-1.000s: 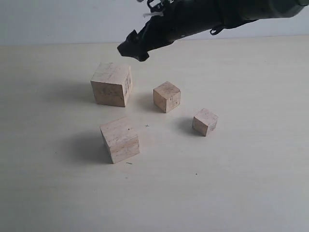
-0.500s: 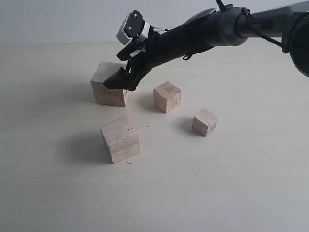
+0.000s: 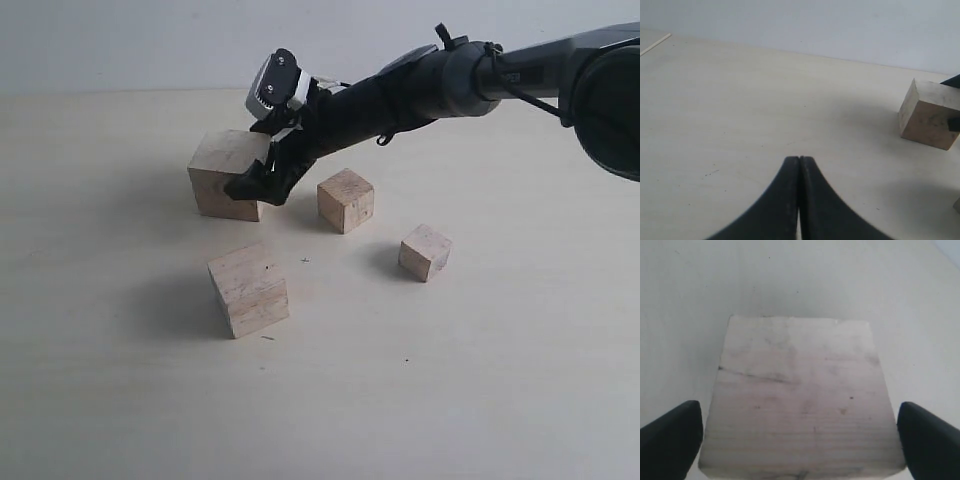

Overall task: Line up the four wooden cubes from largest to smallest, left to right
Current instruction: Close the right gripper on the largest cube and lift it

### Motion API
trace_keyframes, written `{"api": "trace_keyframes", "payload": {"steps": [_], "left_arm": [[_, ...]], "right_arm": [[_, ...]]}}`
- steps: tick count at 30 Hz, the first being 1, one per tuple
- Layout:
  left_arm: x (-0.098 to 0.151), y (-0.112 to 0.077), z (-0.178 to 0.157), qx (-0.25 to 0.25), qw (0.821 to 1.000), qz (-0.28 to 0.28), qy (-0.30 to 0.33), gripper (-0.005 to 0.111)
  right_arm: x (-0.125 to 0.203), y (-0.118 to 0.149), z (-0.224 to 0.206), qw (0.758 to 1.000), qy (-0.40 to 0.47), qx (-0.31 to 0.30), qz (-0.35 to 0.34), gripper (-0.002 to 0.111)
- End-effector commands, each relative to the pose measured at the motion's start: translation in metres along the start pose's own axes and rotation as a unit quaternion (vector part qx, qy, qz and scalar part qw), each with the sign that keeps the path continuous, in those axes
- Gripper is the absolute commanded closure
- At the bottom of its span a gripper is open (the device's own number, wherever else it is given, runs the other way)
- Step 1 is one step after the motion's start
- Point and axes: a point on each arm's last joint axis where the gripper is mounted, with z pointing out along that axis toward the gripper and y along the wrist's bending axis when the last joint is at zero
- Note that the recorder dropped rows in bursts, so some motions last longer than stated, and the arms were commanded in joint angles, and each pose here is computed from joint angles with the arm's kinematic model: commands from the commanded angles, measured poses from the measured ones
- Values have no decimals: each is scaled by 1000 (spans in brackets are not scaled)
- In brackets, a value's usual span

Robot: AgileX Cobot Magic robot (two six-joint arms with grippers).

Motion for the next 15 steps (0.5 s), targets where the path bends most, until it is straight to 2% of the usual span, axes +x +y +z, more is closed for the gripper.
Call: {"api": "trace_keyframes", "payload": {"steps": [1, 2, 4, 5, 6, 7, 8, 11, 15], "left_arm": [[0, 0, 0, 3, 1000, 3, -4, 107], [0, 0, 0, 3, 1000, 3, -4, 107], [0, 0, 0, 3, 1000, 3, -4, 107], [0, 0, 0, 3, 1000, 3, -4, 107], [0, 0, 0, 3, 1000, 3, -4, 107], [0, 0, 0, 3, 1000, 3, -4, 107], [0, 0, 0, 3, 1000, 3, -4, 107], [0, 0, 0, 3, 1000, 3, -4, 107], [0, 0, 0, 3, 1000, 3, -4, 107]], "right_arm": [[4, -1, 4, 1000, -1, 2, 2, 12], [4, -1, 4, 1000, -1, 2, 2, 16], [2, 0, 3, 1000, -8, -2, 6, 36], [-1, 0, 1, 1000, -12, -6, 5, 55], [-5, 1, -1, 1000, -17, -12, 4, 68], [-15, 5, -7, 999, -31, -31, -3, 93], [-21, 7, -11, 998, -40, -41, -7, 105], [-50, 13, -31, 995, -71, -67, -18, 108], [-69, 29, -35, 989, -90, -109, -31, 108]]}}
